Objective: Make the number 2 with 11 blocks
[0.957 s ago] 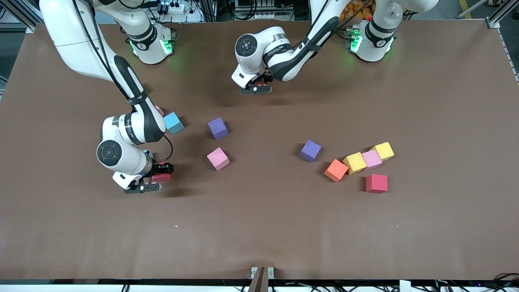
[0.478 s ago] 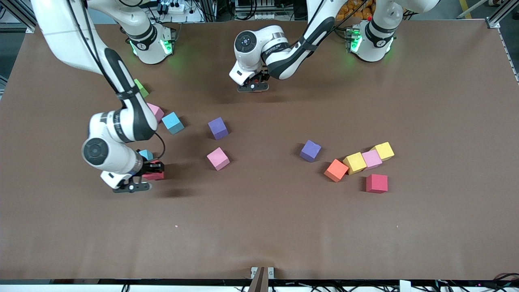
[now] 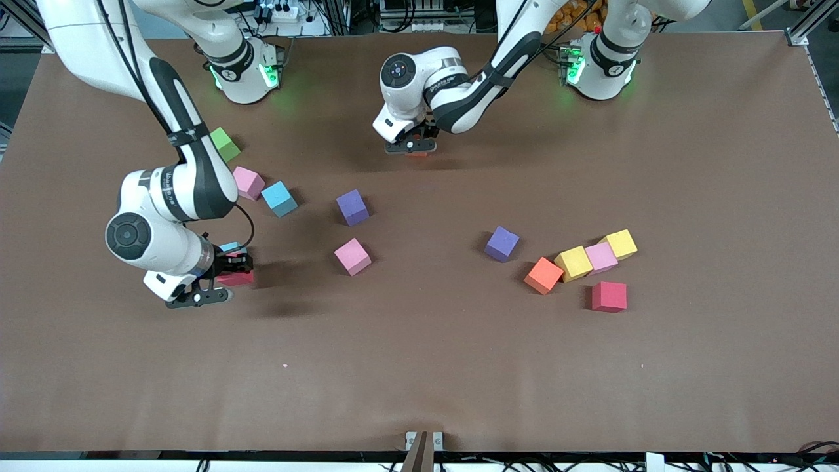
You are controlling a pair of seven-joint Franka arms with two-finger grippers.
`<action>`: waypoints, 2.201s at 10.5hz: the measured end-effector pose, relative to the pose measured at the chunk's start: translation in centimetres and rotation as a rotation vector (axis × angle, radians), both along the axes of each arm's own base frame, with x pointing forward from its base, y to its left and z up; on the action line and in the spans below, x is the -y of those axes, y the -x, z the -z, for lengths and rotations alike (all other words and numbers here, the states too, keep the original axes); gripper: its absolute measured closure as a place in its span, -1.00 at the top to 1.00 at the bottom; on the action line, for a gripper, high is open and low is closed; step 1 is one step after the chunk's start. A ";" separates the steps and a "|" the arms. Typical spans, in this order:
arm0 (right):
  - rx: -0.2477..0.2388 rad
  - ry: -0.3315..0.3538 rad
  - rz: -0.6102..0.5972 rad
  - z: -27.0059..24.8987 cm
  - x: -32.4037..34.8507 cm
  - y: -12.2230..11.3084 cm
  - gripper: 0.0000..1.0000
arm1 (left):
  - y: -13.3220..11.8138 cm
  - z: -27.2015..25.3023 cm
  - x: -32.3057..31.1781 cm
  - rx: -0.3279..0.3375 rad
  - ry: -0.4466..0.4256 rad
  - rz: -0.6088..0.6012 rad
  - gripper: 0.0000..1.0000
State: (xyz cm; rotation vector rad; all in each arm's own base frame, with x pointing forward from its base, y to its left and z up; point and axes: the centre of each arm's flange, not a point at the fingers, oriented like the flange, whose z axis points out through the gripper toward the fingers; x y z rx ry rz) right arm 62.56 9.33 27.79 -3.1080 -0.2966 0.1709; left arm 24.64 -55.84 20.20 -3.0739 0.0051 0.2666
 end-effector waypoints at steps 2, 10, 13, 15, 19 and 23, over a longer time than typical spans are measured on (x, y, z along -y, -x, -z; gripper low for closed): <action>-0.018 -0.018 -0.080 -0.6 -2.5 2.0 0.22 | -1.1 -0.7 -0.2 0.022 0.001 -0.013 0.89; -0.052 -0.029 -0.485 -7.4 -12.9 11.2 0.22 | -16.9 -13.4 -10.0 0.141 0.049 -0.382 1.00; -0.061 -0.027 -0.718 -7.8 -20.4 17.0 0.22 | -24.9 -13.4 -18.2 0.111 0.046 -0.610 1.00; -0.064 -0.019 -0.884 -7.9 -26.4 23.4 0.22 | -28.7 -12.9 -21.0 0.058 0.060 -0.818 1.00; 0.031 -0.048 -1.141 -4.3 -33.3 35.2 0.22 | -30.8 -8.7 -21.6 0.031 0.017 -0.874 1.00; 0.038 -0.058 -1.210 -1.1 -34.5 38.3 0.22 | -31.3 -4.8 -22.7 0.023 -0.039 -0.868 1.00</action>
